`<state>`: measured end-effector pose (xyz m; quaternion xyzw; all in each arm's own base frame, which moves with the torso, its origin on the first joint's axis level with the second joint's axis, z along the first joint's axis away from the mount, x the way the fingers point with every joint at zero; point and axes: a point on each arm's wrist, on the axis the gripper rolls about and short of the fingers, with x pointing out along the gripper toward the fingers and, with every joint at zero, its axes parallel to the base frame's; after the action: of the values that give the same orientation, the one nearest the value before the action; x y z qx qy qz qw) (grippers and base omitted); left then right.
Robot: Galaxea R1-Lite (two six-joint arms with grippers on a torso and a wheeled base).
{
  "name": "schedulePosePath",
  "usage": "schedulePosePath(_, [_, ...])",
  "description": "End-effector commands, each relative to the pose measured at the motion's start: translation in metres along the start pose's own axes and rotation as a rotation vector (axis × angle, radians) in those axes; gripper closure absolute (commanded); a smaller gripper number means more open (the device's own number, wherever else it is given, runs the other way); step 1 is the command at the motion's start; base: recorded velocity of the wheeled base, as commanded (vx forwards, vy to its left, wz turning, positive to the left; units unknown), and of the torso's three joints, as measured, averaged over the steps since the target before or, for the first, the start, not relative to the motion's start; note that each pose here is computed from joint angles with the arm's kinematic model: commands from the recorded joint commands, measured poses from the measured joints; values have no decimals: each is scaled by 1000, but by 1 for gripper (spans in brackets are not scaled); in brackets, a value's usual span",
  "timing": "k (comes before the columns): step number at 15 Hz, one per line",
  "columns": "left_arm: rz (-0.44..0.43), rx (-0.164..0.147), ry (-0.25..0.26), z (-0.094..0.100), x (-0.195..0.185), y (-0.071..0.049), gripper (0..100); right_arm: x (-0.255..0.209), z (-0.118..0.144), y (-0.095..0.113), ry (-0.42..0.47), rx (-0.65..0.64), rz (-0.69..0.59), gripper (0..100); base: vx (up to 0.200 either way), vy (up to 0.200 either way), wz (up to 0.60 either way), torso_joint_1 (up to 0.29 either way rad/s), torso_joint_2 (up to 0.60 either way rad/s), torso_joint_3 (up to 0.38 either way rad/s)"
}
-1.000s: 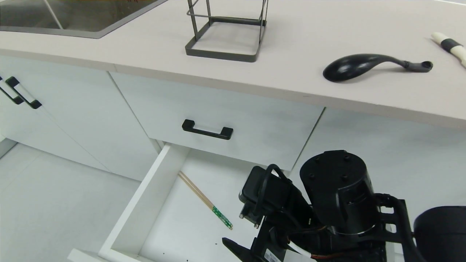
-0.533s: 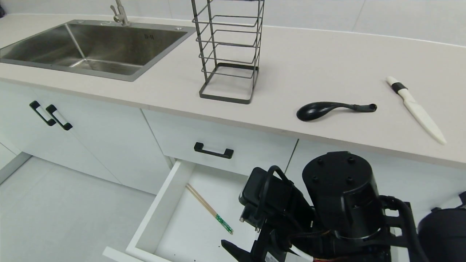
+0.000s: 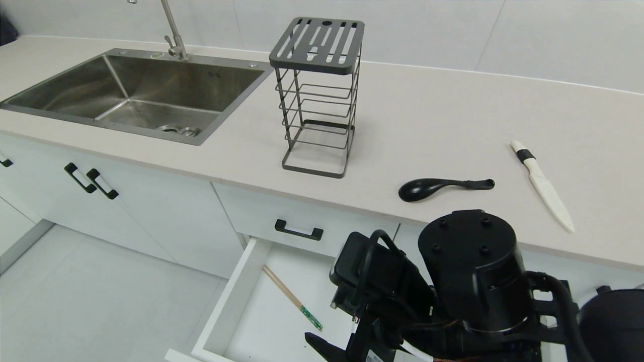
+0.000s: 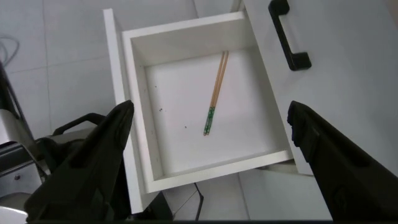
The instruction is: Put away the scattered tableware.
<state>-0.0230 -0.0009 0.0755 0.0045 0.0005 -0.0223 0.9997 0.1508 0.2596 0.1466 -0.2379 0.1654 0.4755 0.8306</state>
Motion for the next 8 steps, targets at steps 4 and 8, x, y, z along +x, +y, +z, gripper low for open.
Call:
schedulePosePath(4, [-1,0,2,0,0,0,0,0,-1,0,3,1,0,0,0,0,0,278,-520,-245])
schedulePosePath(8, [-1,0,2,0,0,0,0,1,-1,-1,7,8,2,0,0,0,0,283,-546,-264])
